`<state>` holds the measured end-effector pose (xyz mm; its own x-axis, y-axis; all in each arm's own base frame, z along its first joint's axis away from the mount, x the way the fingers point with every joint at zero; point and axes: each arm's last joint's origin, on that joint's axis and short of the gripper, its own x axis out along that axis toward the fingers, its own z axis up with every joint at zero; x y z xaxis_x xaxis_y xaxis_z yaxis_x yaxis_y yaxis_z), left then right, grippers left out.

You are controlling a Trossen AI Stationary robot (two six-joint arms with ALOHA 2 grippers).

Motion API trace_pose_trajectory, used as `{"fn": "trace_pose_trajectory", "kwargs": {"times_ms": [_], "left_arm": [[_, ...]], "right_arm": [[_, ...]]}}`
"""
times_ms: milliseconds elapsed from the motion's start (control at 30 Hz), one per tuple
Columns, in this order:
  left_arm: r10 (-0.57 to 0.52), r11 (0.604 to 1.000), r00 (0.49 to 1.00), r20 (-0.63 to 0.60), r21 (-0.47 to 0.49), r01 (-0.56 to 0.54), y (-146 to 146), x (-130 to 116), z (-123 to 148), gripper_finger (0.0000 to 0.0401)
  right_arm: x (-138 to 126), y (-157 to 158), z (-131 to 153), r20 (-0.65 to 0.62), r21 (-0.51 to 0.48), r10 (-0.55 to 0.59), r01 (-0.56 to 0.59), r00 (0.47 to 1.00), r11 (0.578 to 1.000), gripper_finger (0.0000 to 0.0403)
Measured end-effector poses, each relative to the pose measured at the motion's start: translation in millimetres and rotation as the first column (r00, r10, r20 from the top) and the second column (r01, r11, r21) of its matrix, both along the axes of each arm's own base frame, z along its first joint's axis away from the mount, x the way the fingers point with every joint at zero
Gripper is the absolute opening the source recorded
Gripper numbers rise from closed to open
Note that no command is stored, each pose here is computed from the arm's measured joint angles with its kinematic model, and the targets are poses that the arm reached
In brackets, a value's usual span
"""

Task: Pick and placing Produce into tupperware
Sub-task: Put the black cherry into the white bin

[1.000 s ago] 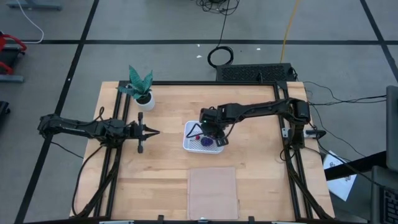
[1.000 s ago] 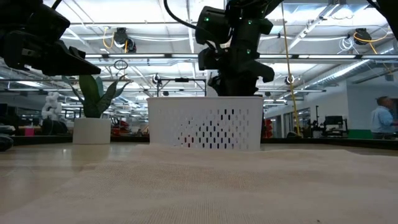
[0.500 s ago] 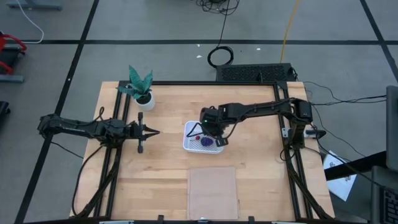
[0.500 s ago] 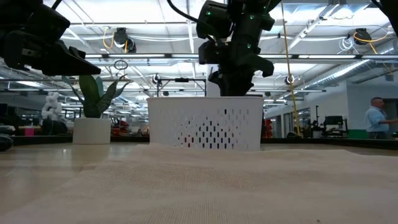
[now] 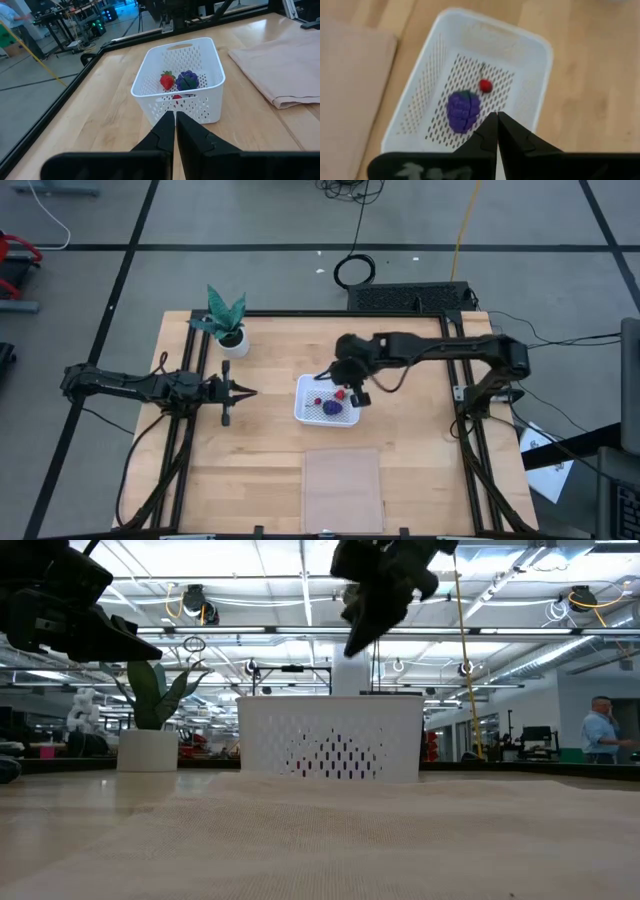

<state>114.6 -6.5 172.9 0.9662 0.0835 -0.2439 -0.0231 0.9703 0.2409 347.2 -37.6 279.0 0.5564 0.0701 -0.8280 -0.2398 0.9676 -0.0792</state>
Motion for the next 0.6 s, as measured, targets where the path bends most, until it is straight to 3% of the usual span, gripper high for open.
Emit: {"fn": "trace_pose_trajectory", "kwargs": {"times_ms": [233,600], "left_arm": [[0.000,1.000,1.000,0.000,0.000,0.000,0,0,0,0.0021],[0.000,1.000,1.000,0.000,0.000,0.000,0,0,0,0.0021]], "right_arm": [[-31,0,30,0.193,0.016,-0.048,0.046,0.980,0.999,0.0000],[-103,6,9,0.356,0.141,-0.174,0.131,0.918,0.981,0.0000]]}}
